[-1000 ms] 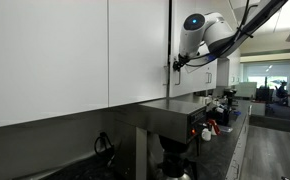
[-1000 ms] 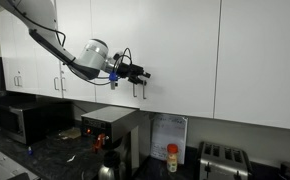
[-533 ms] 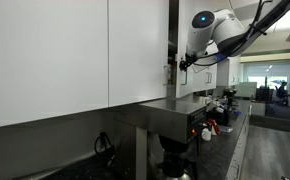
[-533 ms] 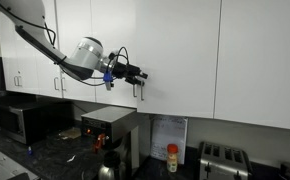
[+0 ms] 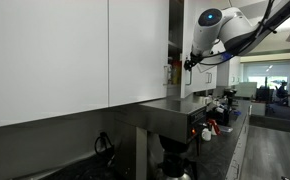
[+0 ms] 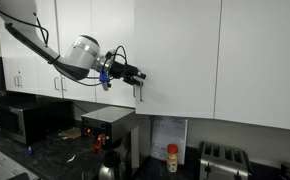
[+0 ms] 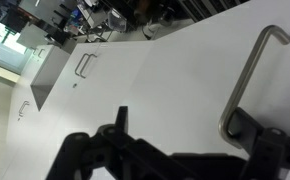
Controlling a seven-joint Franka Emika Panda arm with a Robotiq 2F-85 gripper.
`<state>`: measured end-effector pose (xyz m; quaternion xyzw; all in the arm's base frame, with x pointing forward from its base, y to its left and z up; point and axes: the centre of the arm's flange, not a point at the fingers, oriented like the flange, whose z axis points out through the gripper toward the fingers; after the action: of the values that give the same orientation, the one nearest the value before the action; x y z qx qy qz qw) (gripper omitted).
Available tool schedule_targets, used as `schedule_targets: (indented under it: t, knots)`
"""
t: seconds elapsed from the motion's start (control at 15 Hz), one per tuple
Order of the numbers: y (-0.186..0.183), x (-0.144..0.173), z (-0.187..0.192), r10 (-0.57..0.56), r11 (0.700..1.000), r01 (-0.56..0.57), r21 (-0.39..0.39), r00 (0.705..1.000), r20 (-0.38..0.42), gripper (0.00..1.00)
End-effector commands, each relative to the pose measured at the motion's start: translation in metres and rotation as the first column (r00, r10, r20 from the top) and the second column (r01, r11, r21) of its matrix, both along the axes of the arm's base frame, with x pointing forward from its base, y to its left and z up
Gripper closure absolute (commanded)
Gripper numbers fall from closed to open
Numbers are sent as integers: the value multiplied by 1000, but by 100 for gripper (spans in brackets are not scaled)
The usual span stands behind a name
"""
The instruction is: Open the right top cabinet door
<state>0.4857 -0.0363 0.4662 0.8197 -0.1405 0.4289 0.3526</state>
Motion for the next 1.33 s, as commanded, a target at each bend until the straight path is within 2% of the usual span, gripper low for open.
schedule_targets:
  t: [0.0, 0.47, 1.0, 1.27]
  knots:
    - [-38, -20, 17, -86, 996, 86, 2, 996, 28, 0]
    - [-59, -41, 17, -100, 994, 99, 40, 994, 34, 0]
    - [-96, -70, 26, -78, 988, 71, 137, 996, 43, 0]
    - [-113, -85, 30, -85, 984, 75, 162, 995, 51, 0]
